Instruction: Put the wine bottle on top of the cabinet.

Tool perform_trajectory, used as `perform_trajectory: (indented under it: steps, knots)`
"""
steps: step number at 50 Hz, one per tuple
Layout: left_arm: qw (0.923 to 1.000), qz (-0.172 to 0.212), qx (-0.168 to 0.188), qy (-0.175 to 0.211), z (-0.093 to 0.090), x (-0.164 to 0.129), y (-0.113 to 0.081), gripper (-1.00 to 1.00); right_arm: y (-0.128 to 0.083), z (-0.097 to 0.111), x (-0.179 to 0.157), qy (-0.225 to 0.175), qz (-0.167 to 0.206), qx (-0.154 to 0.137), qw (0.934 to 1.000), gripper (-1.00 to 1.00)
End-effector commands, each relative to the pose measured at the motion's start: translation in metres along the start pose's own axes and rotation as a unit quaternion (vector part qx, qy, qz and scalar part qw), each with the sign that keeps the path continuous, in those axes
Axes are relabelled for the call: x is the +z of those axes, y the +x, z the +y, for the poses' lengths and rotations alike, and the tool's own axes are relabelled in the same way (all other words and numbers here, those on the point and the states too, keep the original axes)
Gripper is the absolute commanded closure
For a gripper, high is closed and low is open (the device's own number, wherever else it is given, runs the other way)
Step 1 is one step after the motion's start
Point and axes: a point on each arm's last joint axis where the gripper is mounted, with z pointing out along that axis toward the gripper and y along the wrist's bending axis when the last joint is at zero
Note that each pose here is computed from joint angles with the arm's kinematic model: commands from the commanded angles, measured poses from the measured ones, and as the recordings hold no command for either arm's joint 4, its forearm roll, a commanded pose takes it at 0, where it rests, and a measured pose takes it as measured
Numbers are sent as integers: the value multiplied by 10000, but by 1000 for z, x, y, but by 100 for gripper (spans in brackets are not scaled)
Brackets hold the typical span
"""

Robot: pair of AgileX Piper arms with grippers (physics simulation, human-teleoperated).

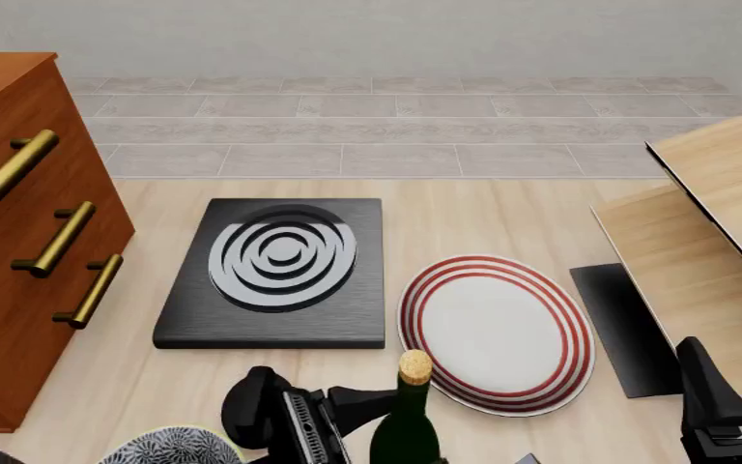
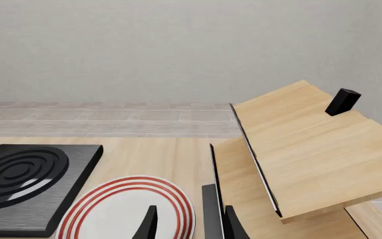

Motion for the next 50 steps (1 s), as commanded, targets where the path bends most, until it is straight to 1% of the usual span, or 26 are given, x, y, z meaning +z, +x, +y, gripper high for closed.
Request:
perform_trajectory:
  steps: [1, 18, 19, 20, 21, 38, 50]
  knots:
    - [9999, 134, -41, -54, 3, 7, 9, -100, 0, 0, 0, 1, -1, 0, 10000, -100]
    - [9995, 282, -106, -138, 8, 16, 19, -100, 0, 0, 0, 0, 0, -1, 10000, -100]
    - [9994, 293, -180, -102, 6, 17, 20, -100, 0, 0, 0, 0, 0, 0, 10000, -100]
    - [9994, 293, -180, -102, 6, 17, 20, -100, 0, 0, 0, 0, 0, 0, 10000, -100]
    - [9994, 288, -178, -105, 6, 17, 19, 100, 0, 0, 0, 1, -1, -1, 10000, -100]
    - [9997, 146, -202, -44, 2, 9, 10, 100, 0, 0, 0, -1, 0, 1, 10000, -100]
    - [9999, 8, -17, -144, 7, -7, 1, 100, 0, 0, 0, -1, 1, 0, 10000, -100]
